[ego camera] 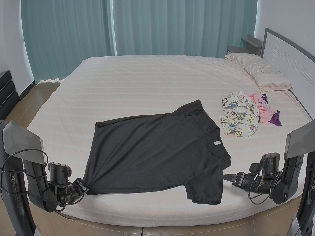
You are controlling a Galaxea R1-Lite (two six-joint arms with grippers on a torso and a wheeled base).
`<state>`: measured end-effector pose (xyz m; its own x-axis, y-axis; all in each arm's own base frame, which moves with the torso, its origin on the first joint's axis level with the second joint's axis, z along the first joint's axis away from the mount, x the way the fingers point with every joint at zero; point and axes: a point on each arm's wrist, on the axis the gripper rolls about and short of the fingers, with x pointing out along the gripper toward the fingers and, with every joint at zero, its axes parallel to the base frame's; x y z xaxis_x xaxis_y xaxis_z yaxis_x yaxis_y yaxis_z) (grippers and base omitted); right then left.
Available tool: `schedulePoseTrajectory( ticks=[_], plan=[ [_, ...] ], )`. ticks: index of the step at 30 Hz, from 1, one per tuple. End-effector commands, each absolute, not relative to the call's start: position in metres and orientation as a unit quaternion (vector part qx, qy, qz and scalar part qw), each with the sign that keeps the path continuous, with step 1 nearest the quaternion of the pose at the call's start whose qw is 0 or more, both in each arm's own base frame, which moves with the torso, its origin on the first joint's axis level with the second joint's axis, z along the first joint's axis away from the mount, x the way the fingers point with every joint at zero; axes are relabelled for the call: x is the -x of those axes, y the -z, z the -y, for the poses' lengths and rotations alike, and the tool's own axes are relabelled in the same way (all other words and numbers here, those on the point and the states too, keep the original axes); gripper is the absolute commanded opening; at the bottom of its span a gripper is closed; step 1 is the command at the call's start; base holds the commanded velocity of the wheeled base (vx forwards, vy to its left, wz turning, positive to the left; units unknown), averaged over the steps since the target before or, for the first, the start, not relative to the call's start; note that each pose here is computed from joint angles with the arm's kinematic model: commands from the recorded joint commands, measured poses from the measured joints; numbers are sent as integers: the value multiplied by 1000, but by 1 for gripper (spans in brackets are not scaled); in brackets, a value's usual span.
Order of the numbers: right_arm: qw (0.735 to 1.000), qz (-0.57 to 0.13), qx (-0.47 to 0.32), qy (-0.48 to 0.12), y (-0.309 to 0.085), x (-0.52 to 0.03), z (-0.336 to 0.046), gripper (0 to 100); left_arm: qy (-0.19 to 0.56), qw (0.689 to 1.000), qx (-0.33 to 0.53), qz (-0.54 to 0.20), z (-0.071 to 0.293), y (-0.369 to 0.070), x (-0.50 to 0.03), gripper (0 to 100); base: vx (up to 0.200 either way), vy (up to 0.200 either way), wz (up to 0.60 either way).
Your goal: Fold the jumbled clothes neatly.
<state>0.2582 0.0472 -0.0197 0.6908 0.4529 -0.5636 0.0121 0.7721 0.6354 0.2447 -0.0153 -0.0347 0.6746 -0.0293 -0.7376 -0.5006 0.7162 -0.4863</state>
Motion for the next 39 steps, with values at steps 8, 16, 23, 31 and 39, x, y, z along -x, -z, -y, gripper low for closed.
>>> schedulePoseTrajectory(
  ticks=[8,16,23,31,39],
  plan=[
    [832,-447,-283,-165,39,-210,-72,100,-129,843,358,-381,15,33,-245,0,0,0,0],
    [842,-440,-270,-155,43,-213,-82,100,-124,840,362,-384,14,33,-243,0,0,0,0],
    [836,-445,-275,-163,46,-214,-93,100,-124,840,362,-384,14,33,-244,0,0,0,0],
    [853,-437,-254,-133,54,-216,-98,0,-124,840,362,-384,14,33,-244,0,0,0,0],
    [853,-442,-250,-120,42,-203,-86,0,-124,840,362,-384,14,33,-244,0,0,0,0]
  ],
)
